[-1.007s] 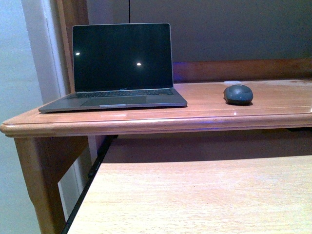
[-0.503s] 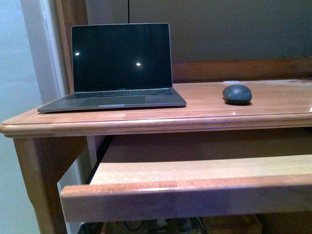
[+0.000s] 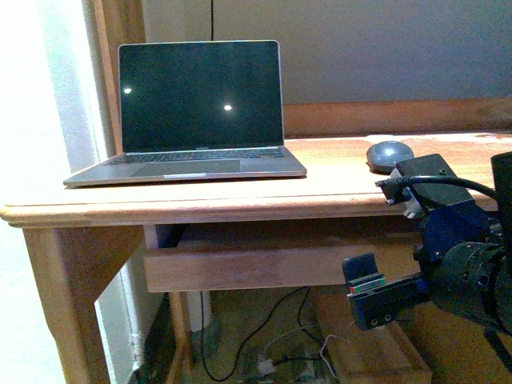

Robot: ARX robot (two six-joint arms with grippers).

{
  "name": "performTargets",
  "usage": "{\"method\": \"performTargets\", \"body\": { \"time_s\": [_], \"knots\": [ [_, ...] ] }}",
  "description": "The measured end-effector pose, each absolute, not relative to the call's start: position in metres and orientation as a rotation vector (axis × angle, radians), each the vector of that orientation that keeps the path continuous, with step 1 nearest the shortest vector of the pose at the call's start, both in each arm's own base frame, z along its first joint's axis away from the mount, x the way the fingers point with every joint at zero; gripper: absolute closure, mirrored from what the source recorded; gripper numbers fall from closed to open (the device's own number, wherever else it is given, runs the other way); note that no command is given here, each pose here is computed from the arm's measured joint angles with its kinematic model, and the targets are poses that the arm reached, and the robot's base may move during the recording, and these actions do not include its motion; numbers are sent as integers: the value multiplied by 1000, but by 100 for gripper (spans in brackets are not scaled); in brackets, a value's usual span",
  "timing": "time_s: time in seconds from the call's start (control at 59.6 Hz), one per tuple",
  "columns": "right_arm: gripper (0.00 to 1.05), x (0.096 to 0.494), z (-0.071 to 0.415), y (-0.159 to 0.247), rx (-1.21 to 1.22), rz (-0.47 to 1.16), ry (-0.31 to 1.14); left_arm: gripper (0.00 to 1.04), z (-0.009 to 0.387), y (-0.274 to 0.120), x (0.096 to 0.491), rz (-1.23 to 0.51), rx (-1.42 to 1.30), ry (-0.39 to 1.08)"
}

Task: Place mouse

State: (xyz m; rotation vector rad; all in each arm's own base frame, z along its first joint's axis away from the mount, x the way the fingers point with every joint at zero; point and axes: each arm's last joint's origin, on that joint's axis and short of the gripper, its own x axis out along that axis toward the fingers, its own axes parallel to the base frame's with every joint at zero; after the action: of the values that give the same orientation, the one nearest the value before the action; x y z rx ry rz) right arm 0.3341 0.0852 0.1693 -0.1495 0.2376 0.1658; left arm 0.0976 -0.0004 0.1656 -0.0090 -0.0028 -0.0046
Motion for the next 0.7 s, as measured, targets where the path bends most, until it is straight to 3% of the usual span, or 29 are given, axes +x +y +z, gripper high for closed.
{"method": "performTargets", "body": {
  "time_s": [0.201,0.403,0.705],
  "knots": [
    [7,307,190,49,-37,93,248,8,166,0,98,-5,-9,-3],
    [7,215,204,2,161,-14,216,8,166,0,98,-4,-9,-3],
    [7,108,188,11,251,-40,114,8,166,0,98,-4,-9,-3]
  ]
}}
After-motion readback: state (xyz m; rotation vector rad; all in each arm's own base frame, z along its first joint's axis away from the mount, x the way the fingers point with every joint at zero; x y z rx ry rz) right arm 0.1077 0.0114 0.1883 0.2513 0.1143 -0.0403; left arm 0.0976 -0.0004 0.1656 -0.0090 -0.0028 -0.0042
